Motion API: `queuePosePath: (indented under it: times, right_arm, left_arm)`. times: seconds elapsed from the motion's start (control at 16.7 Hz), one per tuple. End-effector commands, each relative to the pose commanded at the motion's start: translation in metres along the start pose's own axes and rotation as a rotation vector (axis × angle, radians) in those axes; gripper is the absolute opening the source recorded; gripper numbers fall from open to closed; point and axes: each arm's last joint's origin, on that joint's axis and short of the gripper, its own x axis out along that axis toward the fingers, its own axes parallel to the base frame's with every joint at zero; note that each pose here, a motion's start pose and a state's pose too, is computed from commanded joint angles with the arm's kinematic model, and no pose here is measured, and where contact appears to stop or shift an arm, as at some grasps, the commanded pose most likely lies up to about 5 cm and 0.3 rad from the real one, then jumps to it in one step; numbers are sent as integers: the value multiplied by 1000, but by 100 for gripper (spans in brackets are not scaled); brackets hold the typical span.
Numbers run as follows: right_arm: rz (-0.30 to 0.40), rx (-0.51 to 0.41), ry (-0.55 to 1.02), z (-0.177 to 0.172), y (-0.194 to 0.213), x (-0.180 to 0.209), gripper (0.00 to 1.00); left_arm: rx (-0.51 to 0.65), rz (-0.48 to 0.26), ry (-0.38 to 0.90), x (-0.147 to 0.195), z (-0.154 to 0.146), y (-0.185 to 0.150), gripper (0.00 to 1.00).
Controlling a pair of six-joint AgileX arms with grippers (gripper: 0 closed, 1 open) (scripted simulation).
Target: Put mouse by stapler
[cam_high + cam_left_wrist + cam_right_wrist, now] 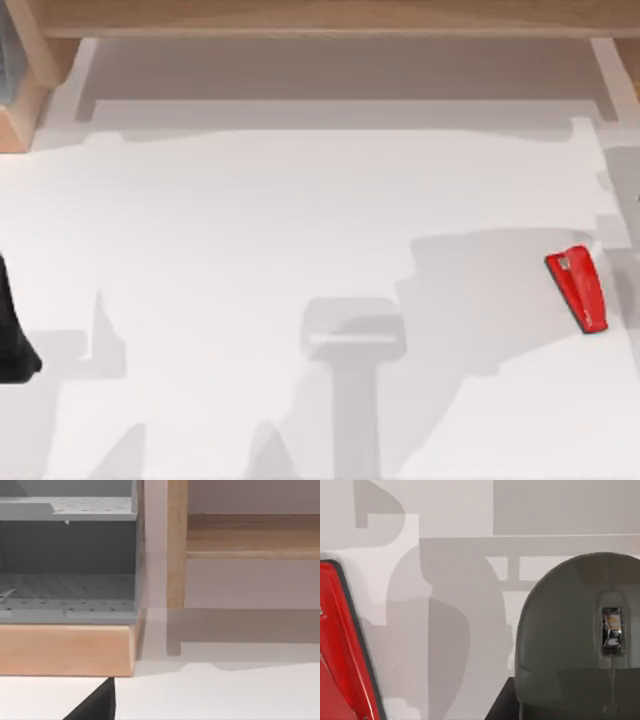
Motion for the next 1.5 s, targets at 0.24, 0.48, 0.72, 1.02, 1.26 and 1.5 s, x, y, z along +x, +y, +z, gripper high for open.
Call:
queuePosePath:
  times: [0.24,0.48,0.72,1.02,1.26,1.5]
  right_arm:
    - [-2,1,16,-2,-1,7,0]
    - [-4,4,24,-3,-2,11,0]
    - [-6,3,15,-1,-2,12,0]
    - [-7,9,51,-5,-4,24,0]
    - [-7,9,52,-5,-4,25,0]
    - [-7,9,52,-5,-4,25,30]
  left_arm:
    - [0,0,0,0,0,0,100]
    - [0,0,0,0,0,0,100]
    - [0,0,0,0,0,0,100]
    - [0,0,0,0,0,0,100]
    - [0,0,0,0,0,0,100]
    - [0,0,0,0,0,0,100]
